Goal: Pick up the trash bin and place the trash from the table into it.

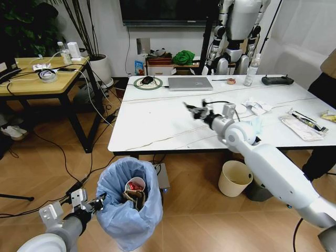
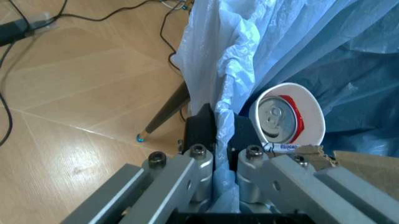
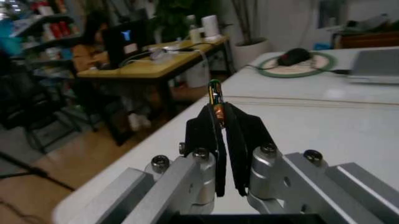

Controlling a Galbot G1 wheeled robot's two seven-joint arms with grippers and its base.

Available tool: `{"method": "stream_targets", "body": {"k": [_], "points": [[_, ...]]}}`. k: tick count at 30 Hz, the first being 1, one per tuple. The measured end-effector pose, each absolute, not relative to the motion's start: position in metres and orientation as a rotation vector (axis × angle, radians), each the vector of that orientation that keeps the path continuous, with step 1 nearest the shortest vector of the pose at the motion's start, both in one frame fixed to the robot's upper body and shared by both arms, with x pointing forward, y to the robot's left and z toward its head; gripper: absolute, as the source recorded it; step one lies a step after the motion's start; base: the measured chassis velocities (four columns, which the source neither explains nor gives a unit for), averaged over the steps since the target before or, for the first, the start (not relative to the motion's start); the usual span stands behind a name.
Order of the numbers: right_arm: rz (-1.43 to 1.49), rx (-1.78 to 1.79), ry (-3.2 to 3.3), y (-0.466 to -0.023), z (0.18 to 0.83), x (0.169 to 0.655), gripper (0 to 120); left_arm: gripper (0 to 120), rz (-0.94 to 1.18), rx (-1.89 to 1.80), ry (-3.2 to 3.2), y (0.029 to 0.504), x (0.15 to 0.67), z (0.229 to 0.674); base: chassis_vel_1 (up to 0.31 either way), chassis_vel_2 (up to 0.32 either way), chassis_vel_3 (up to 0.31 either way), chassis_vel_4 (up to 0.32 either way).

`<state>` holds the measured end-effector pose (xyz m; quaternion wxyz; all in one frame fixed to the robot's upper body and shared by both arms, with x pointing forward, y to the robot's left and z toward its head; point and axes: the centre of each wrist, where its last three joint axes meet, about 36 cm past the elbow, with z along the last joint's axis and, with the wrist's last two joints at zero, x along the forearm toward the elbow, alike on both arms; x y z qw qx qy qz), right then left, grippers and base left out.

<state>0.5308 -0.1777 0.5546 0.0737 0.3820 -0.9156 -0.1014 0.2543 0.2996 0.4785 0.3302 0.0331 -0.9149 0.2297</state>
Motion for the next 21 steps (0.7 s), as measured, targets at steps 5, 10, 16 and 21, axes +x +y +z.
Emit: {"method": "stream_targets", "body": {"k": [5, 10, 16, 21], "points": [[-0.315, 1.429, -2.578, -0.128, 0.544, 0.472, 5, 0, 0.599, 0.086, -2.393, 0.3, 0.254, 0.479, 0.0, 0.0, 0.0, 0.0], [-0.288, 1.55, -2.452, -0.103, 0.522, 0.435, 5, 0, 0.597, 0.086, -2.398, 0.3, 0.254, 0.481, 0.0, 0.0, 0.0, 0.0], [-0.275, 1.606, -2.382, -0.088, 0.507, 0.415, 4, 0, 0.597, 0.085, -2.405, 0.3, 0.254, 0.483, 0.0, 0.0, 0.0, 0.0], [-0.262, 1.62, -2.372, -0.083, 0.503, 0.41, 3, 0, 0.6, 0.085, -2.406, 0.3, 0.254, 0.484, 0.0, 0.0, 0.0, 0.0]]}}
